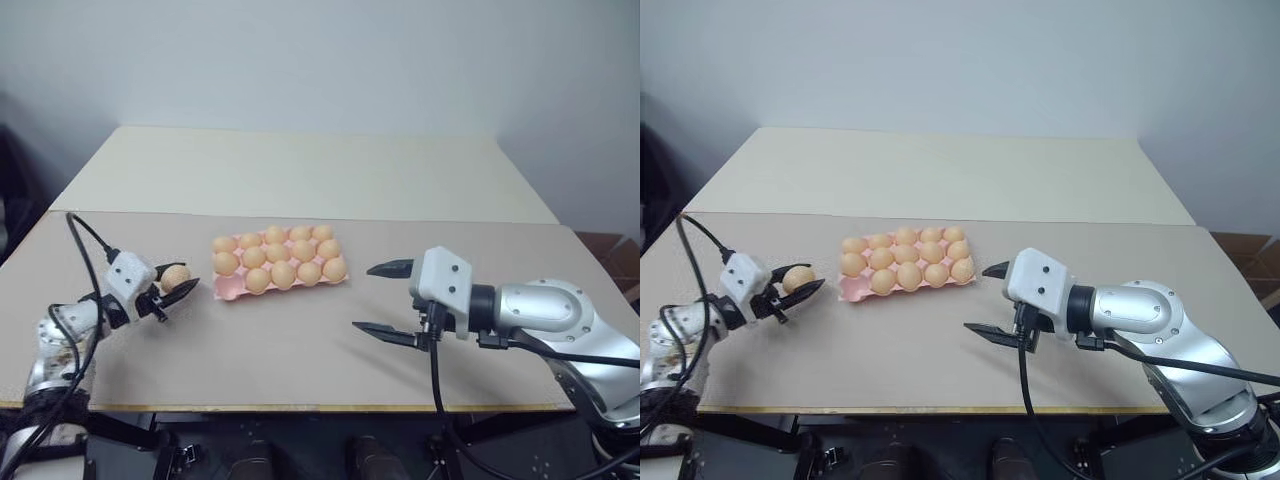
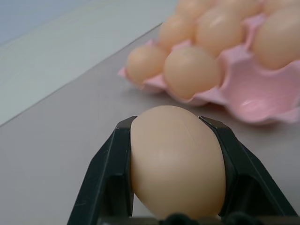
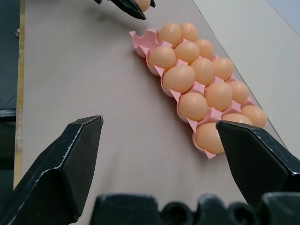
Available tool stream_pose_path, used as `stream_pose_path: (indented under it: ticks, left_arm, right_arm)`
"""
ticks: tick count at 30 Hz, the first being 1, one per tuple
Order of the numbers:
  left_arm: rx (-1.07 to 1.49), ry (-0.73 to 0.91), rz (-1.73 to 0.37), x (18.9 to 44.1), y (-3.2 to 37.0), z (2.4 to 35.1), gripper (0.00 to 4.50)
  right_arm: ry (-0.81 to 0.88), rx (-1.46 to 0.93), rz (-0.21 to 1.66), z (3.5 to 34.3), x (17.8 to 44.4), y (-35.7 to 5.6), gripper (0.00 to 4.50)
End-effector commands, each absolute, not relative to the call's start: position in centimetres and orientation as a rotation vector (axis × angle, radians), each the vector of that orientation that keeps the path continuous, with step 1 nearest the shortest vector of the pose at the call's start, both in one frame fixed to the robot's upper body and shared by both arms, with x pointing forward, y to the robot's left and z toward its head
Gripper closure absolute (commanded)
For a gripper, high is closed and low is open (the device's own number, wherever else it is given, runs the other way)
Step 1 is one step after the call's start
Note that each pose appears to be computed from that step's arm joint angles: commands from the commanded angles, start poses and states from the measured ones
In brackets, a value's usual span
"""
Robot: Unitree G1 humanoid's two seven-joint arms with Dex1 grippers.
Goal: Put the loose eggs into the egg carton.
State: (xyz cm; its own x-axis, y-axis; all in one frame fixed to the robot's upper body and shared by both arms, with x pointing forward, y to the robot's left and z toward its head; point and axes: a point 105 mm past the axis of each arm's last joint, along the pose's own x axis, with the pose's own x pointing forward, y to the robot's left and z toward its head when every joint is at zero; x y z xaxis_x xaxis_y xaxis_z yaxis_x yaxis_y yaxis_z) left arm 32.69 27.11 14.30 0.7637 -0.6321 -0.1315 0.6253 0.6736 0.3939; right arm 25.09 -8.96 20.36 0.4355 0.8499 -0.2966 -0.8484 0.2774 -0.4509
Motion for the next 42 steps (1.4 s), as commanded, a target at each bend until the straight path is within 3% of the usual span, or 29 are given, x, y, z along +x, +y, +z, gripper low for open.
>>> stream_pose_path:
  ticks: [1,6,14,22,23,28,37,42]
  left_arm:
    - [0.412,-0.112,-0.862,31.8,24.3,17.2,2.74]
    - [0.401,-0.1,-0.937,32.8,21.9,16.5,2.74]
    - [0.403,-0.074,-0.954,34.3,21.5,15.9,2.74]
    - [0.372,-0.097,-0.98,34.2,21.7,16.2,0.15]
    - [0.375,-0.108,-0.974,34.2,21.8,16.4,0.02]
    - [0.394,-0.149,-0.953,33.3,22.7,17.9,0.02]
    - [0.46,-0.177,-0.947,27.5,25.1,22.2,0.02]
    - [0.45,-0.108,-0.937,24.6,25.8,22.5,0.02]
  right_arm:
    - [-0.063,-0.623,1.133,21.3,24.9,-8.5,0.0]
    - [-0.078,-0.612,1.113,21.4,25.0,-8.3,0.0]
    - [-0.079,-0.609,1.077,21.2,24.9,-8.6,0.0]
    - [-0.081,-0.605,1.061,21.2,24.9,-8.7,0.0]
    - [-0.081,-0.605,1.061,21.2,24.9,-8.7,0.0]
    - [-0.083,-0.61,1.063,21.2,24.9,-8.7,0.0]
    - [-0.077,-0.634,1.109,21.8,24.3,-9.4,0.0]
    - [-0.027,-0.661,1.185,21.7,23.6,-10.6,0.0]
